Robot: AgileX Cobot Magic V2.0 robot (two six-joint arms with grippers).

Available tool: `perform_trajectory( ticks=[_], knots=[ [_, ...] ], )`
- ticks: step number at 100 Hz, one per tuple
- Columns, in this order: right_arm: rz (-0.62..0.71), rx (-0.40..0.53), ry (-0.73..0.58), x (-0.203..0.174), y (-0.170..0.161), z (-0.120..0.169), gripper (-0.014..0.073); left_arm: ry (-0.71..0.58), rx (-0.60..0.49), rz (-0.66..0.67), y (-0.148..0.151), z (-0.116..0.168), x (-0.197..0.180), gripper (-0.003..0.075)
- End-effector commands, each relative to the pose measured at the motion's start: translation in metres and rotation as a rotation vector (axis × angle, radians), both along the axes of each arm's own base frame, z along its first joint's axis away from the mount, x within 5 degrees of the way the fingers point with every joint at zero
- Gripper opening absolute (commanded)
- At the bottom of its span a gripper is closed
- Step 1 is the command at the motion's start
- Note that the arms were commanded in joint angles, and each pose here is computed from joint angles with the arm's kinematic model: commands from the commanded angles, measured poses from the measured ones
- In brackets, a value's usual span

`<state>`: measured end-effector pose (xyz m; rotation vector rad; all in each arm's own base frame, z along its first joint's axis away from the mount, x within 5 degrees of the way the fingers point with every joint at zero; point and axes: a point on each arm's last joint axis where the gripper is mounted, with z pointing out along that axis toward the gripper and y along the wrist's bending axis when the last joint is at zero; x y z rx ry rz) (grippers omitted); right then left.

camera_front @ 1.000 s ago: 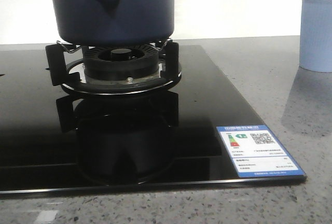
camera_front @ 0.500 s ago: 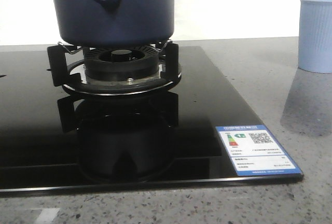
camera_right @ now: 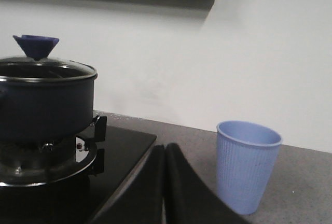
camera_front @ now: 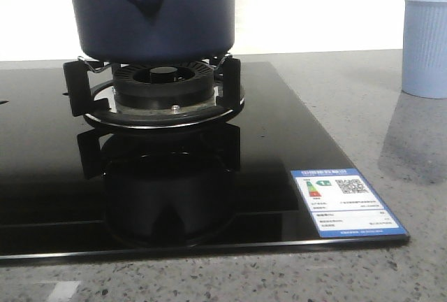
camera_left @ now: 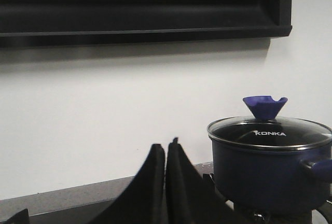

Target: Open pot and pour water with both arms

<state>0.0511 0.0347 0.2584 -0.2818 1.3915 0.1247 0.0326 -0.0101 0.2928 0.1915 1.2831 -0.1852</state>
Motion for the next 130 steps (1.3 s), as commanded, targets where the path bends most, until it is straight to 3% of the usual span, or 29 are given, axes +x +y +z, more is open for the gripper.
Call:
perform_trajectory(
  ticks=[1,100,105,114,130],
  knots=[
    [-0.015,0.01,-0.01,-0.001,-0.001,-0.002,-0.0071,-0.062,-0.033,0.02,0.003,0.008,-0.003,-0.002],
    [-0.008,0.011,-0.001,-0.001,0.0,-0.006,-0.0071,-0.049,-0.051,0.012,0.002,0.006,-0.002,-0.002],
    [-0.008,0.011,-0.001,-0.001,0.0,-0.006,-0.0071,-0.058,-0.015,0.026,0.003,0.006,-0.002,-0.002],
    [-0.008,0.011,-0.001,-0.001,0.0,-0.006,-0.0071,-0.042,0.037,0.057,0.003,-0.002,0.001,-0.002],
    [-0.008,0.011,-0.001,-0.001,0.0,-0.006,-0.0071,0.066,-0.034,0.166,0.006,-0.032,0.012,-0.002]
  ],
)
